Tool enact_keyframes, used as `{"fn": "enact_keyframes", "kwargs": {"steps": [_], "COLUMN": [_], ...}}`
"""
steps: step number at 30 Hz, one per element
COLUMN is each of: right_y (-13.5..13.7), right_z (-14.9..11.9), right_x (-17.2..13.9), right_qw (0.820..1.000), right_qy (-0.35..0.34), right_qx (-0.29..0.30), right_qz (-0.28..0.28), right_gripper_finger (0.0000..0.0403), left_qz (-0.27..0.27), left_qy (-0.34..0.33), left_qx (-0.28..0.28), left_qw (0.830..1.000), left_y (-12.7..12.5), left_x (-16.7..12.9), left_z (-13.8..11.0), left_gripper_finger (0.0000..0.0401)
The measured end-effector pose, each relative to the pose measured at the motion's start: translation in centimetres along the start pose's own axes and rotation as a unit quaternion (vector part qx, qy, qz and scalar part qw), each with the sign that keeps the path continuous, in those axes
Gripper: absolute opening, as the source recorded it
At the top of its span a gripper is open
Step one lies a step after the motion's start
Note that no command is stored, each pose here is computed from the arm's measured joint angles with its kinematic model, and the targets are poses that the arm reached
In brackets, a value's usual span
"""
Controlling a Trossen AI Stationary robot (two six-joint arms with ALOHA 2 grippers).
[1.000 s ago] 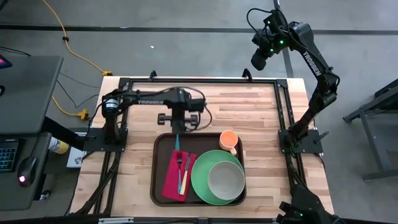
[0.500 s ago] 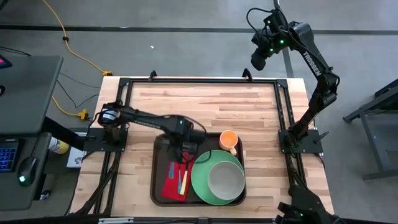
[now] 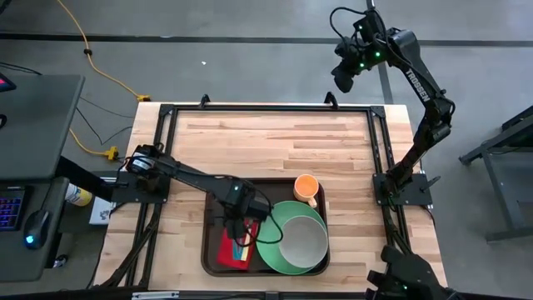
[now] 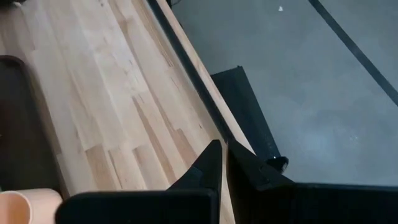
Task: Set up tray
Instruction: Put the blue spoon to the left of the blue fork on the red napkin on the brown serving tray
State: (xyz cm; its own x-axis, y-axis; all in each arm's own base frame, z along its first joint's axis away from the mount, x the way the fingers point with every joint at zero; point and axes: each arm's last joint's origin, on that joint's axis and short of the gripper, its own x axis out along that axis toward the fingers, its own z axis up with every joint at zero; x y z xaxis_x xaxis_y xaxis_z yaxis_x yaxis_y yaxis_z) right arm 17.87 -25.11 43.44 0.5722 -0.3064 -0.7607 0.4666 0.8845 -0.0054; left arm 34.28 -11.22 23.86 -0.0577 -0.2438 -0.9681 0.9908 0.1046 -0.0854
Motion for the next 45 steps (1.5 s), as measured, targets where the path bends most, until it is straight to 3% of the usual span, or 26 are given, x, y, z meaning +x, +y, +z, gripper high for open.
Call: {"fn": "enact_keyframes", "kwargs": {"steps": [7, 11, 19, 31, 45], "right_y": [0.1, 0.1, 0.1, 0.1, 0.0], "right_z": [0.2, 0.2, 0.2, 0.2, 0.3], "right_x": [0.0, 0.0, 0.0, 0.0, 0.0], "right_qw": [1.0, 1.0, 1.0, 1.0, 1.0], "right_qy": [-0.014, -0.015, -0.018, -0.018, -0.02], "right_qx": [-0.002, -0.002, -0.003, -0.002, 0.001], "right_qz": [0.019, 0.02, 0.019, 0.019, 0.014], "right_gripper_finger": [0.0, 0.0, 0.0, 0.0, 0.0], "left_qz": [-0.024, -0.035, -0.006, -0.002, 0.005], "left_qy": [0.013, 0.052, 0.07, 0.059, 0.043], "left_qx": [-0.018, -0.026, 0.031, 0.082, 0.114], "left_qw": [0.999, 0.998, 0.997, 0.995, 0.993], "left_y": [-1.2, -2.0, -1.8, -2.0, -1.6], "left_x": [3.5, 5.2, 6.2, 7.6, 8.2], "left_z": [0.4, -0.2, -0.7, -1.1, -1.0], "left_gripper_finger": [0.0012, 0.0012, 0.0012, 0.0012, 0.0012]}}
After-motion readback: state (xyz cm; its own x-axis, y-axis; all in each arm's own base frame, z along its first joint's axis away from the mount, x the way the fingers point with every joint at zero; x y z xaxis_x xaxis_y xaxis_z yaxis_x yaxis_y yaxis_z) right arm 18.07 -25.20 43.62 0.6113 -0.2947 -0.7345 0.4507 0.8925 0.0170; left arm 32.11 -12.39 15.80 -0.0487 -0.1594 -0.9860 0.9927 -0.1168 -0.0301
